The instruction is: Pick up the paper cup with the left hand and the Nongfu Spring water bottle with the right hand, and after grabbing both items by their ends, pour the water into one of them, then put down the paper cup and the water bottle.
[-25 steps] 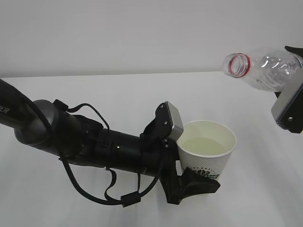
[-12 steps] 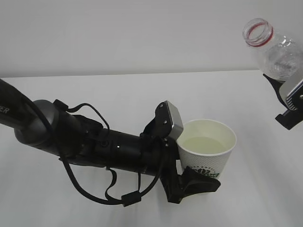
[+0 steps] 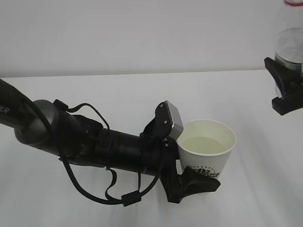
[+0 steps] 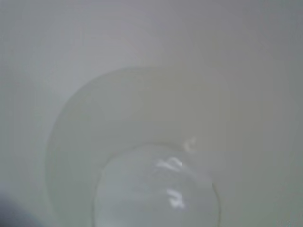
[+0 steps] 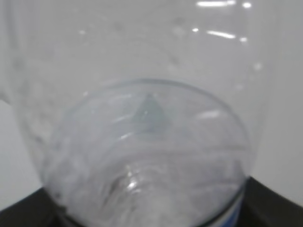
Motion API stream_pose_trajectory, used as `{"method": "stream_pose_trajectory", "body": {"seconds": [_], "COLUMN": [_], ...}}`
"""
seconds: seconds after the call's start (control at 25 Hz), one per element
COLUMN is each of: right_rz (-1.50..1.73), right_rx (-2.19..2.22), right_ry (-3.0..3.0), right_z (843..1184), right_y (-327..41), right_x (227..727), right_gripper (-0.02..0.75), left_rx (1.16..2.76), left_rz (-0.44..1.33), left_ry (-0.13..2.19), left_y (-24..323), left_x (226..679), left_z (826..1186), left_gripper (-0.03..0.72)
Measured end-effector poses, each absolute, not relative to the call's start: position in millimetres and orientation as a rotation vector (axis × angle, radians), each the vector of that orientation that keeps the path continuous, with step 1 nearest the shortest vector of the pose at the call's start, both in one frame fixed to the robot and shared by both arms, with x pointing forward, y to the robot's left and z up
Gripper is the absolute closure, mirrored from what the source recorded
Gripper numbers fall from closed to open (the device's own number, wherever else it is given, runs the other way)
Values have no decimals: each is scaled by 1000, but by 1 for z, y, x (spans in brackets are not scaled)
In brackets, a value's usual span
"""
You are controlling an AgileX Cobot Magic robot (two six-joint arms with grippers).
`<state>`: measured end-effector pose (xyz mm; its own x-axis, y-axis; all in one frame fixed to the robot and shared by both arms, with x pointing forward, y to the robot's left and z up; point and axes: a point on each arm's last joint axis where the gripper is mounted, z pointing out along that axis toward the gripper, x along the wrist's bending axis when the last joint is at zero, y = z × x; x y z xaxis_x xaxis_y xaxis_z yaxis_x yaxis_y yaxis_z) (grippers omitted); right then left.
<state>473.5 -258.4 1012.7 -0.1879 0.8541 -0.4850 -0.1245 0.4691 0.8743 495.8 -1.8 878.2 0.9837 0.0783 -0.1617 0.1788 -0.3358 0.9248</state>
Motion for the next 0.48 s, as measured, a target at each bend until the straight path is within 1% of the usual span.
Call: {"method": "stream_pose_trajectory", "body": {"seconds": [0.28, 0.48], "right_rz": [1169, 1239], "right_rx": [807, 918], "right_ry": [1425, 1379], "right_z": [1007, 997], "right_y": [-260, -263], "right_x": [465, 455], "right_gripper": [255, 255], "left_rx": [1918, 1918], "left_rz": [-101, -101], "left_ry": [186, 186], "left_y": [-2, -2], "left_x": [496, 496], "left_z": [878, 878], "left_gripper": [139, 139]}}
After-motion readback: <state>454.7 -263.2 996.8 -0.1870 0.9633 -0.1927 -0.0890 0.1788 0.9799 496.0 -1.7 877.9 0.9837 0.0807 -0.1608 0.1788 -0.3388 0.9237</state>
